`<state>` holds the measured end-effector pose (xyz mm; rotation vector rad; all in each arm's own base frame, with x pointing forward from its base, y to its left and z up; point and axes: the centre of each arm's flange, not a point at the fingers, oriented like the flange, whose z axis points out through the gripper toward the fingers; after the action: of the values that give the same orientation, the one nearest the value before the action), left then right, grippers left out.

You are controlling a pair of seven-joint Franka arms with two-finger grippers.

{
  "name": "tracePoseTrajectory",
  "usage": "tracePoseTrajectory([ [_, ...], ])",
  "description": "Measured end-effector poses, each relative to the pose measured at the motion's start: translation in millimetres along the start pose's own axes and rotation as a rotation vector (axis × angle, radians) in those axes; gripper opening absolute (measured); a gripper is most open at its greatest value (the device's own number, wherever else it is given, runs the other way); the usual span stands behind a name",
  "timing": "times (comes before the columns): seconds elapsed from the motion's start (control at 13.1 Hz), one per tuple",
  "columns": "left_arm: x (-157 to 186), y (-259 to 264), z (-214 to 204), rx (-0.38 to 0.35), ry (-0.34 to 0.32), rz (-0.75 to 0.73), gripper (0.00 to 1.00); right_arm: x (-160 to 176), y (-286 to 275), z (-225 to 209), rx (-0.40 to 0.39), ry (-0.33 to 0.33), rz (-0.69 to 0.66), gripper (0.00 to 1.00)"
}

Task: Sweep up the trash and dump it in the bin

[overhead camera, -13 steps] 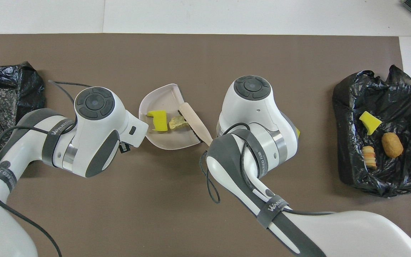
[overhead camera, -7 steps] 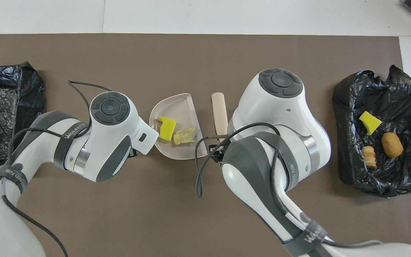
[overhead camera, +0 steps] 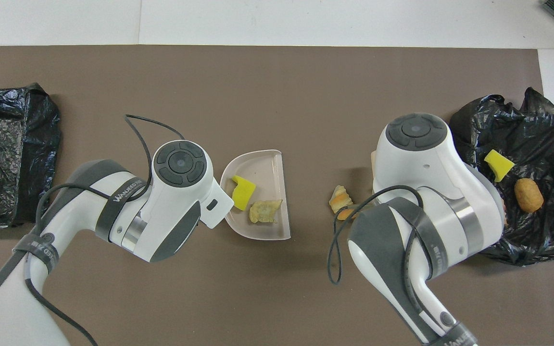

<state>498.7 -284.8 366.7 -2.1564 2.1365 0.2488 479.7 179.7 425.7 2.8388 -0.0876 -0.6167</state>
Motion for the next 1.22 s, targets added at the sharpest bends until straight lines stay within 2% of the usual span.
tracePoseTrajectory([
  [0.23,-3.3,4.3,1.4,-0.004,-0.002,-0.003,0.31,-20.5,40.9,59.9,-0.064,0.015,-0.037,0.26],
  [0.38,-4.9,8.4,4.3,-0.002,0.003,-0.013,0.31,-37.4,56.0,75.1,-0.092,0.027,-0.044,0.26],
  [0.61,-5.3,11.1,3.9,0.005,0.008,-0.018,0.31,-46.7,61.7,84.3,-0.075,0.043,-0.061,0.26],
  [0.84,-2.2,17.3,7.2,0.002,0.006,-0.041,0.31,-46.1,50.8,84.2,0.102,0.031,-0.136,0.26],
  [1.22,-0.8,26.8,6.9,0.004,0.011,-0.079,0.31,-56.5,-3.7,66.2,0.387,0.065,-0.168,0.26],
])
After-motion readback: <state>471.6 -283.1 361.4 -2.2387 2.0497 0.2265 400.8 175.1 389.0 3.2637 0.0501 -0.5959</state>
